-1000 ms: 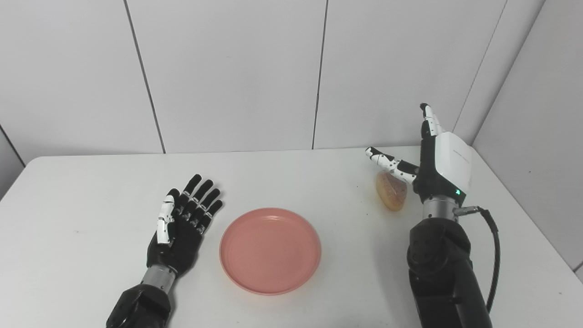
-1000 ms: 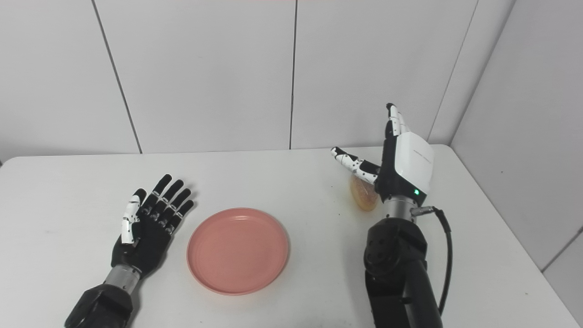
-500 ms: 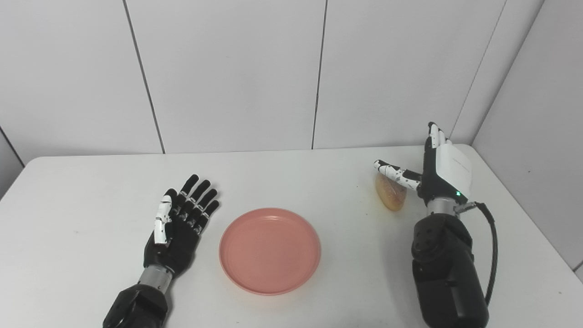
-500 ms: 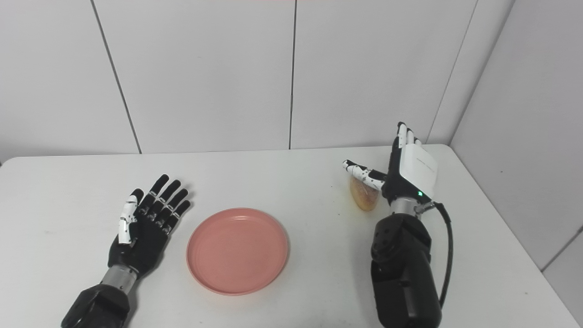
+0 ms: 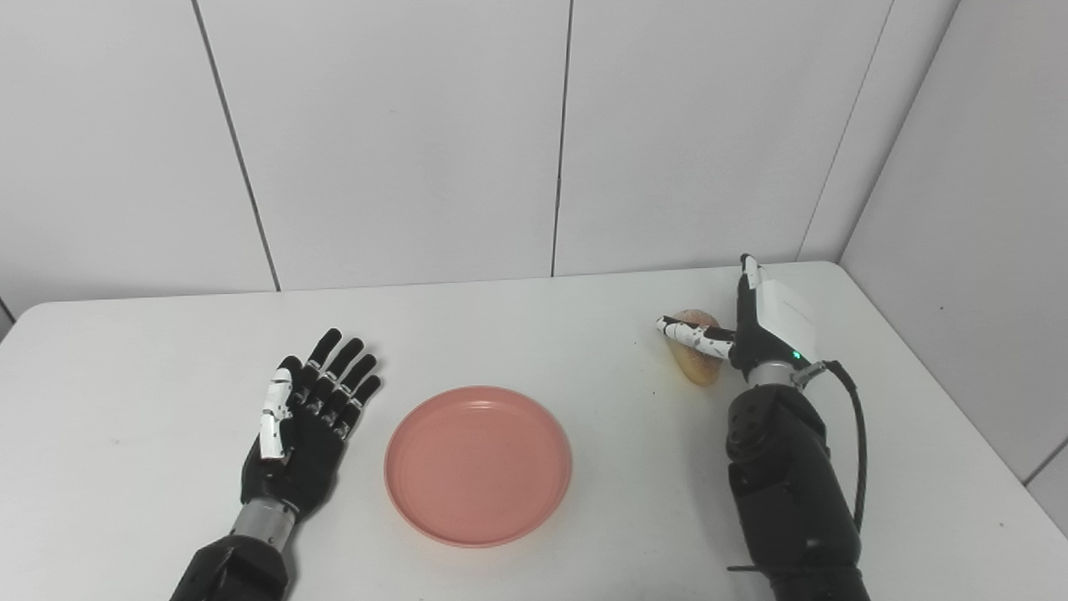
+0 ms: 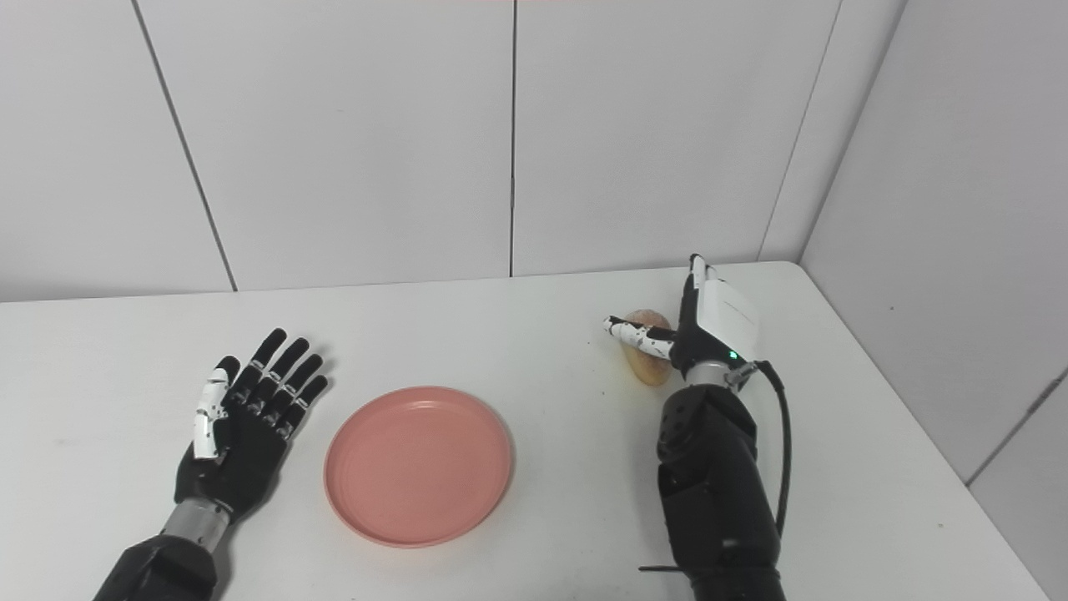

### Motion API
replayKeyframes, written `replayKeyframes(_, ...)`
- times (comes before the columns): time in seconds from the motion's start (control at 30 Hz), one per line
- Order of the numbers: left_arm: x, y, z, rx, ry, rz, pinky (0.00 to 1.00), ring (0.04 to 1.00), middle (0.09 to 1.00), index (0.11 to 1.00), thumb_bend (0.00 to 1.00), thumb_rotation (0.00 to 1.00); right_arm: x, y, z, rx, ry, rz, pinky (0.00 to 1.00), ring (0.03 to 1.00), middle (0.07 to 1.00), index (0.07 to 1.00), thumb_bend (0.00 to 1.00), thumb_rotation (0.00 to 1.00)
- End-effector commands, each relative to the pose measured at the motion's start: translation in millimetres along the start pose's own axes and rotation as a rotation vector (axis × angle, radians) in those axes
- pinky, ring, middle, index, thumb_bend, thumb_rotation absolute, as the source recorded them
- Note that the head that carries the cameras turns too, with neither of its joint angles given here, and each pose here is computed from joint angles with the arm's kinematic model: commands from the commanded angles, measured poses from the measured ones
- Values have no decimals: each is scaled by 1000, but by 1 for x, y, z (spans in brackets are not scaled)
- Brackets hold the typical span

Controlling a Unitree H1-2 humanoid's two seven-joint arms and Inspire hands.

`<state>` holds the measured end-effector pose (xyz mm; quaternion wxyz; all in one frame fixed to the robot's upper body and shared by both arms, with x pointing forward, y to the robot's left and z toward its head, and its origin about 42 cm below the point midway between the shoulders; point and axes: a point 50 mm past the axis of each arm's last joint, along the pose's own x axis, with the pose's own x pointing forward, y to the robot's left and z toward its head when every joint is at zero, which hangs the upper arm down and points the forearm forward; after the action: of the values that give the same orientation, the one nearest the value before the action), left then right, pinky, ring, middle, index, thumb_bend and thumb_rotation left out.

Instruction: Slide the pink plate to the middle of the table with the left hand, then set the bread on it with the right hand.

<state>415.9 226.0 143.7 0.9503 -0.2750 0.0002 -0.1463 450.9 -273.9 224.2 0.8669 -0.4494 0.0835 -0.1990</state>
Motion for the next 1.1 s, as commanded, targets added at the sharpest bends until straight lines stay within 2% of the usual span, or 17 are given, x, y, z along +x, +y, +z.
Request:
replayKeyframes(0.0, -15, 17, -19, -2, 88, 90, 948, 908, 909, 909, 282, 1000, 15, -27, 21, 7, -44, -74, 991, 979, 979, 984, 894, 599)
replayKeyframes(0.2, -15, 18, -19, -5, 89, 87, 941, 912, 918, 916, 282, 1000, 24, -19, 18, -4, -12, -37, 997, 992, 993, 994, 909, 630)
replayKeyframes(0.43, -15, 18, -18, -9, 91, 91, 935, 908, 912, 912, 288, 1000, 29, -13, 18, -2, 4, -28, 989, 992, 993, 989, 912, 594)
replayKeyframes(0.87, -15, 17, -17, 1, 91, 104, 925, 898, 903, 902, 288, 1000, 38, -7, 25, -20, 1, -9, 939, 939, 944, 933, 901, 571)
replayKeyframes(1.07, -16, 16, -17, 0, 89, 103, 927, 898, 901, 901, 288, 1000, 42, -3, 25, -19, -1, -3, 882, 886, 877, 855, 894, 529)
